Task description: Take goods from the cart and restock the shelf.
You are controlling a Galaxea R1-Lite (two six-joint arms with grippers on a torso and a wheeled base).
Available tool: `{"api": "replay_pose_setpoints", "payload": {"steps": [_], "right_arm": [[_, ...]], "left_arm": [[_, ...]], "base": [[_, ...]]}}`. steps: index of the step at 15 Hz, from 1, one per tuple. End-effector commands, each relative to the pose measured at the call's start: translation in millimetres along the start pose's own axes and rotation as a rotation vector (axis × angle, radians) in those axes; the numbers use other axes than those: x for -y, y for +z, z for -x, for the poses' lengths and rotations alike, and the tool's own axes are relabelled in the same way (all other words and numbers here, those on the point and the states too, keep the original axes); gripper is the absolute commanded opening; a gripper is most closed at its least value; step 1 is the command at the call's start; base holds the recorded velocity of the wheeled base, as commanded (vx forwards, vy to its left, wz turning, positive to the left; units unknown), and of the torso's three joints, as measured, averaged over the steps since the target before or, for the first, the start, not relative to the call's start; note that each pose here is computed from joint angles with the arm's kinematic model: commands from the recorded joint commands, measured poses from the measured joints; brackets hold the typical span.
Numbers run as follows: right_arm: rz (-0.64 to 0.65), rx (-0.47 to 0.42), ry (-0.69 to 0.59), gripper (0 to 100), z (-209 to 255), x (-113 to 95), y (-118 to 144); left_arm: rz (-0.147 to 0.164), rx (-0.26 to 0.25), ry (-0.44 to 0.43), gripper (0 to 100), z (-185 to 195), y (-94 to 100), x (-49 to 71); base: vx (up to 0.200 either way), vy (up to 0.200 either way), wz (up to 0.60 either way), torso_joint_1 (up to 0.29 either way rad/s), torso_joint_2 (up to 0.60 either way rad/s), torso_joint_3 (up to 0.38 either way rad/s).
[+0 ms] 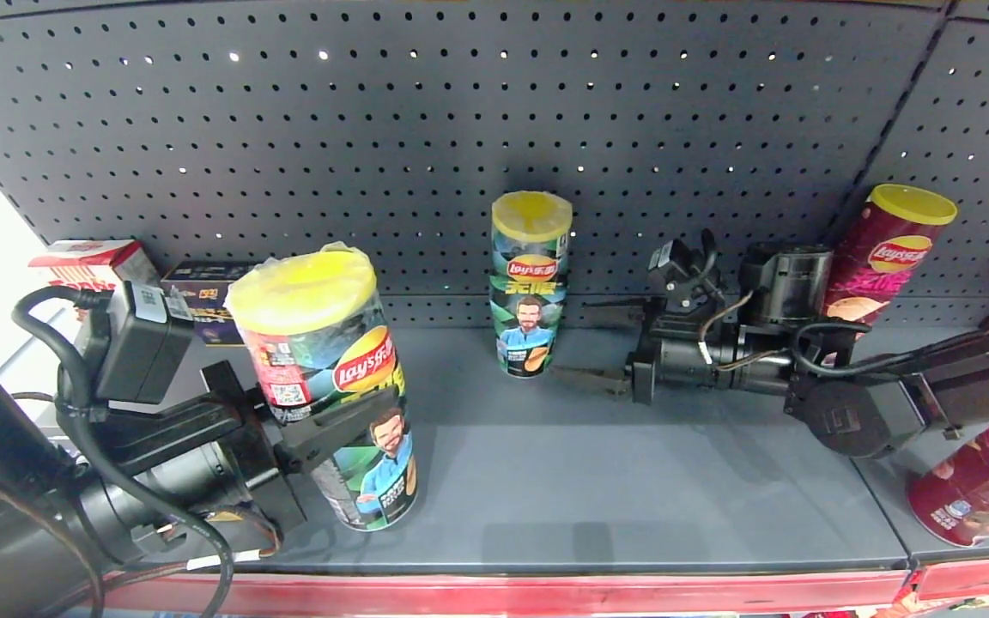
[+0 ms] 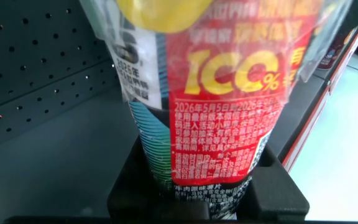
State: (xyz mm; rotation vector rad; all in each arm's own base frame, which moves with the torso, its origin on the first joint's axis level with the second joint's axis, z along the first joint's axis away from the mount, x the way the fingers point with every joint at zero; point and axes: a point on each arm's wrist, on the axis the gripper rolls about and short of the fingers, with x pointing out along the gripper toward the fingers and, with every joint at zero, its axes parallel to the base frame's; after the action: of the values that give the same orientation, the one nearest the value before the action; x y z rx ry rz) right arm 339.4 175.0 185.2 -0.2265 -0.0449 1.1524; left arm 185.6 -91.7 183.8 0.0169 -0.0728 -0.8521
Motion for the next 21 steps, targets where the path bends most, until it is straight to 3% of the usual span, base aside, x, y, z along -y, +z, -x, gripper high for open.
{"api": "replay_pose_setpoints", "payload": {"steps": [1,3,8,15,21], "right_arm": [[0.021,0.022,-0.038,100,-1.8,18.6,3.4],[0.022,0.027,-0.036,100,-9.3,23.2,0.8],[0.023,0.033,0.010,100,-26.9,12.6,-1.5],[0.000,0.004,0.082,100,-15.4,-27.7,3.2],[0.012,-0.011,-0.074,100,-33.8,-11.5,4.5]], "left_arm": [[0.001,-0.002,0.000,0,0.2,-0.6,0.1],[0.001,-0.002,0.000,0,0.2,-0.6,0.1],[0.001,-0.002,0.003,0,0.4,-0.6,-0.2],[0.010,-0.022,0.012,0,5.2,-6.0,-1.1],[-0.003,0.004,0.017,0,9.1,-0.3,0.0]], "base": [[0.000,0.000,0.00,0.000,0.00,0.000],[0.000,0.000,0.00,0.000,0.00,0.000],[0.000,0.000,0.00,0.000,0.00,0.000],[0.000,0.000,0.00,0.000,0.00,0.000],[0.000,0.000,0.00,0.000,0.00,0.000]]}}
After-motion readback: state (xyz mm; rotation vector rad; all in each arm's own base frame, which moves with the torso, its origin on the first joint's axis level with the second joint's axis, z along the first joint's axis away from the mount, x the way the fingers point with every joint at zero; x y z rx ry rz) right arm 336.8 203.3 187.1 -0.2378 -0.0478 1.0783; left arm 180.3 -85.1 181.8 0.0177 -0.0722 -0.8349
